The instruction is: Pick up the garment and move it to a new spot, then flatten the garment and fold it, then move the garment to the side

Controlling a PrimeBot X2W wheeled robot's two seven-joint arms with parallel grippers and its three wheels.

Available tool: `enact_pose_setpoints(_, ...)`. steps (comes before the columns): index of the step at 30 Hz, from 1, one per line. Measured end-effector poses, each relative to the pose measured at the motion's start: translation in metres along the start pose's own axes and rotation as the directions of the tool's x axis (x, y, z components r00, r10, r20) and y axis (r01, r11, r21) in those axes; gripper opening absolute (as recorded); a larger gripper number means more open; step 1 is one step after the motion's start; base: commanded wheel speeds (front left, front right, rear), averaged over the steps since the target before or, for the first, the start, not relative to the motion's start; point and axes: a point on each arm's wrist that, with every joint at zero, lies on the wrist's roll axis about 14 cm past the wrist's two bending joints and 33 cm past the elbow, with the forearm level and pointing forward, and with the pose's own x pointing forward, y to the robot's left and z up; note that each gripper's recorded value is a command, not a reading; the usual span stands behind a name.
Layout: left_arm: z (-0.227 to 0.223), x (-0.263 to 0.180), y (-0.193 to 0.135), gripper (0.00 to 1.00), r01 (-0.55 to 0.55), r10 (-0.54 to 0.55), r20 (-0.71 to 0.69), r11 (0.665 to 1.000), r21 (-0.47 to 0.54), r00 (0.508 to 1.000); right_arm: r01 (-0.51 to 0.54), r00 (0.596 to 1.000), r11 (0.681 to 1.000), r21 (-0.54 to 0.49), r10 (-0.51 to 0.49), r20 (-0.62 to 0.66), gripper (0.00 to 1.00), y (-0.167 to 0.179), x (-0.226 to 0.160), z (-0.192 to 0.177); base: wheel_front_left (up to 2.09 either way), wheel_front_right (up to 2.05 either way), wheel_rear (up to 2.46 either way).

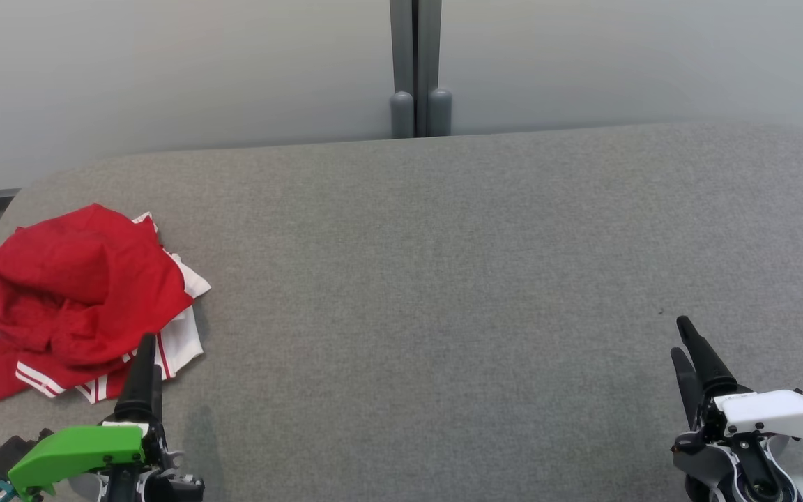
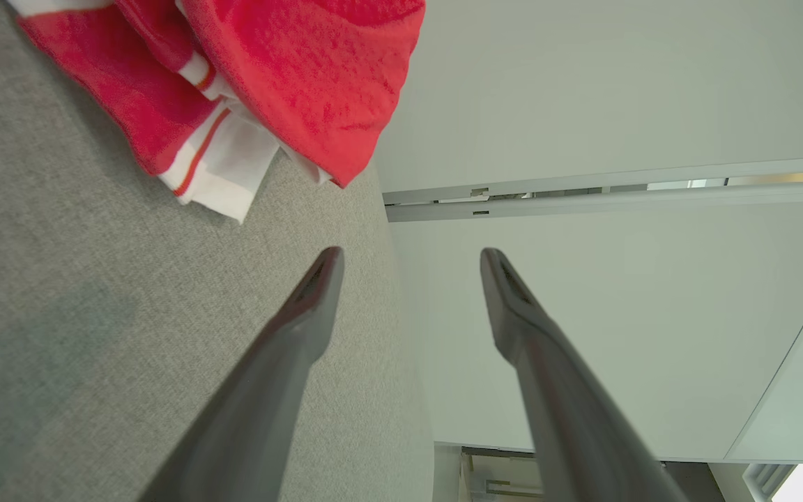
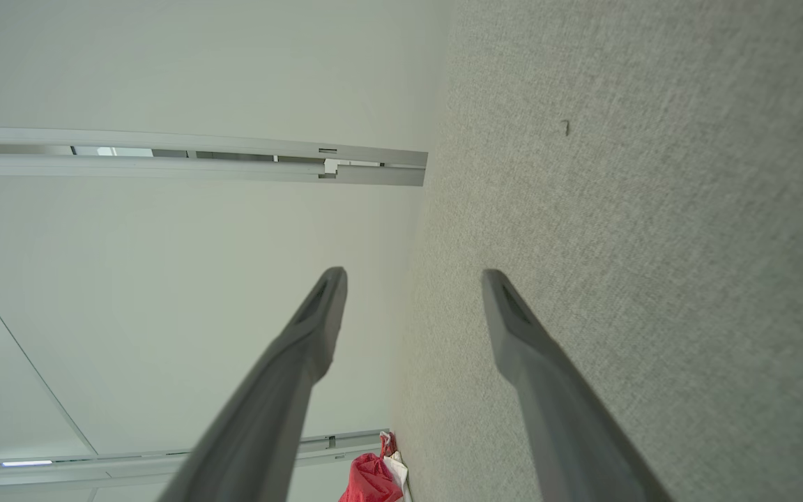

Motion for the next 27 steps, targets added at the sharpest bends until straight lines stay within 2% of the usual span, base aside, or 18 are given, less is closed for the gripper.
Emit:
enact_pose_setpoints(7, 0.002, 0.000, 0.002, 1.00, -0.013, 0.011, 0.015, 0.986, 0.167, 1.000, 0.004, 1.000, 0.989, -0.149, -0.003, 0.007, 1.00, 0.001, 0.003, 0.001, 0.00, 0.00, 0.00)
enact_pose_setpoints(13, -0.001, 0.000, 0.002, 1.00, -0.014, 0.011, 0.011, 0.950, 0.311, 1.000, -0.004, 1.000, 0.956, -0.295, 0.003, -0.004, 1.00, 0.004, 0.006, -0.004, 0.00, 0.00, 0.00)
enact_pose_setpoints(21, -0.006, 0.001, 0.004, 1.00, -0.019, 0.026, -0.007, 0.871, 0.492, 1.000, -0.018, 1.000, 0.900, -0.436, 0.017, -0.007, 1.00, 0.008, 0.007, -0.007, 0.00, 0.00, 0.00)
enact_pose_setpoints(27, -0.011, 0.001, 0.006, 1.00, -0.015, 0.036, -0.022, 0.791, 0.612, 0.999, -0.027, 1.000, 0.848, -0.530, 0.029, -0.005, 1.00, 0.010, 0.007, -0.009, 0.00, 0.00, 0.00)
